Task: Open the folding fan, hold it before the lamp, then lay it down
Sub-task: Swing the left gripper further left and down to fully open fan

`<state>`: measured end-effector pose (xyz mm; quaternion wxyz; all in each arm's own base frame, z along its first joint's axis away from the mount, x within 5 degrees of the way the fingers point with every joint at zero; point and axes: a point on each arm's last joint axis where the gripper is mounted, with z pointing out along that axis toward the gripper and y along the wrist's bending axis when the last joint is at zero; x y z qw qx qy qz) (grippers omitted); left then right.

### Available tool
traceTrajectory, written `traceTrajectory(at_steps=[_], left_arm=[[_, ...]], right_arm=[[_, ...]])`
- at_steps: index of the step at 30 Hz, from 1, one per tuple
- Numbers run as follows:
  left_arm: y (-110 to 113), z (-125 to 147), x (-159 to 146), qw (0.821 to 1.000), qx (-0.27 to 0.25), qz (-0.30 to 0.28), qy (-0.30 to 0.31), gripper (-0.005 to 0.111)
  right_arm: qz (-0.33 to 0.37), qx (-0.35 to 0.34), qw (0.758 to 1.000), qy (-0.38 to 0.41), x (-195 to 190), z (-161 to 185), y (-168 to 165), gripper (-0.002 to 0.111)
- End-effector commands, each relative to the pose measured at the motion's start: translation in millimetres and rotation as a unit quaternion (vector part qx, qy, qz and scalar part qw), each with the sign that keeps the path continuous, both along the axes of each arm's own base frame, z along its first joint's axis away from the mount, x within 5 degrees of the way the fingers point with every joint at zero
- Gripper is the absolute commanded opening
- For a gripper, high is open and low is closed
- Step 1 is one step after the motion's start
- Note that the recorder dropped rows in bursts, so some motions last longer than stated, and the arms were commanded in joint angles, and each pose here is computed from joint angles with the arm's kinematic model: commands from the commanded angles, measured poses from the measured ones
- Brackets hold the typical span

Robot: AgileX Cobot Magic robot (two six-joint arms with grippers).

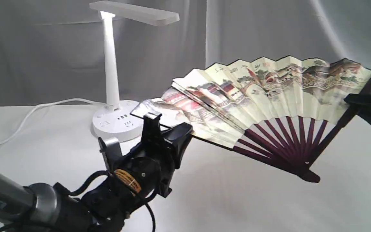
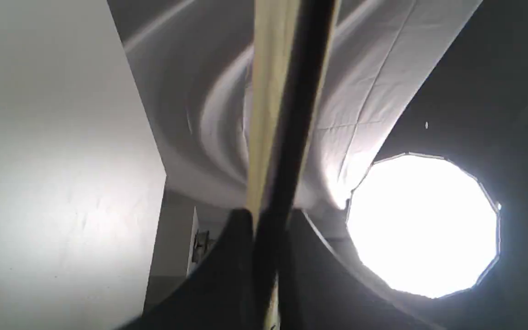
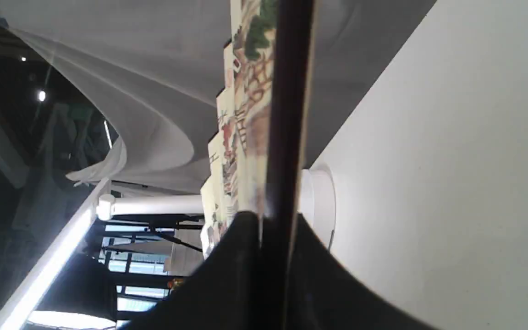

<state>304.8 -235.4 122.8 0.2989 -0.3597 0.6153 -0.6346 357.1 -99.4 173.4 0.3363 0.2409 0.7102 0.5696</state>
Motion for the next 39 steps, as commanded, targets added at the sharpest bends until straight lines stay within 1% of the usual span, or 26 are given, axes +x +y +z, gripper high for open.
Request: traceTrajectory(at_steps=[1, 4, 8, 16, 20, 27, 30, 33, 37, 39], left_arm=[[1.4, 11.8, -2.7, 0.996, -0.053, 0.069, -0.008, 0.0], [-2.8, 11.1, -7.4, 0.995, -0.054, 0.083, -0.005, 0.0], [-3.2, 9.3, -11.4, 0.991, -0.067, 0.118, 0.011, 0.0], [10.0, -1.9, -22.8, 0.987, -0.052, 0.146, 0.037, 0.0], [19.1, 2.4, -28.4, 0.984, -0.054, 0.161, 0.042, 0.0], [38.7, 8.7, -39.5, 0.976, -0.059, 0.2, 0.055, 0.0], [44.4, 12.3, -43.5, 0.975, -0.059, 0.208, 0.056, 0.0], [45.0, 15.1, -44.3, 0.976, -0.049, 0.206, 0.048, 0.0], [44.6, 17.8, -44.8, 0.977, -0.054, 0.202, 0.046, 0.0], [47.1, 21.0, -45.6, 0.975, -0.06, 0.21, 0.046, 0.0]], right_arm=[[-0.018, -0.032, 0.999, -0.005, -4.6, -1.5, -16.8, 0.0], [-0.024, -0.032, 0.999, -0.004, -6.1, -1.5, -21.4, 0.0], [-0.031, -0.032, 0.999, -0.004, -7.7, -1.5, -26.0, 0.0], [-0.044, -0.032, 0.998, -0.004, -11.3, -1.5, -35.4, 0.0], [-0.052, -0.032, 0.998, -0.004, -13.5, -1.5, -41.0, 0.0], [-0.053, -0.031, 0.998, -0.003, -13.6, -1.5, -41.2, 0.0], [-0.053, -0.031, 0.998, -0.003, -13.6, -1.5, -41.2, 0.0], [-0.053, -0.031, 0.998, -0.003, -13.6, -1.5, -41.2, 0.0], [-0.053, -0.028, 0.998, -0.001, -13.6, -1.5, -41.2, 0.0], [-0.055, -0.021, 0.998, 0.005, -13.6, -1.5, -41.2, 0.0]])
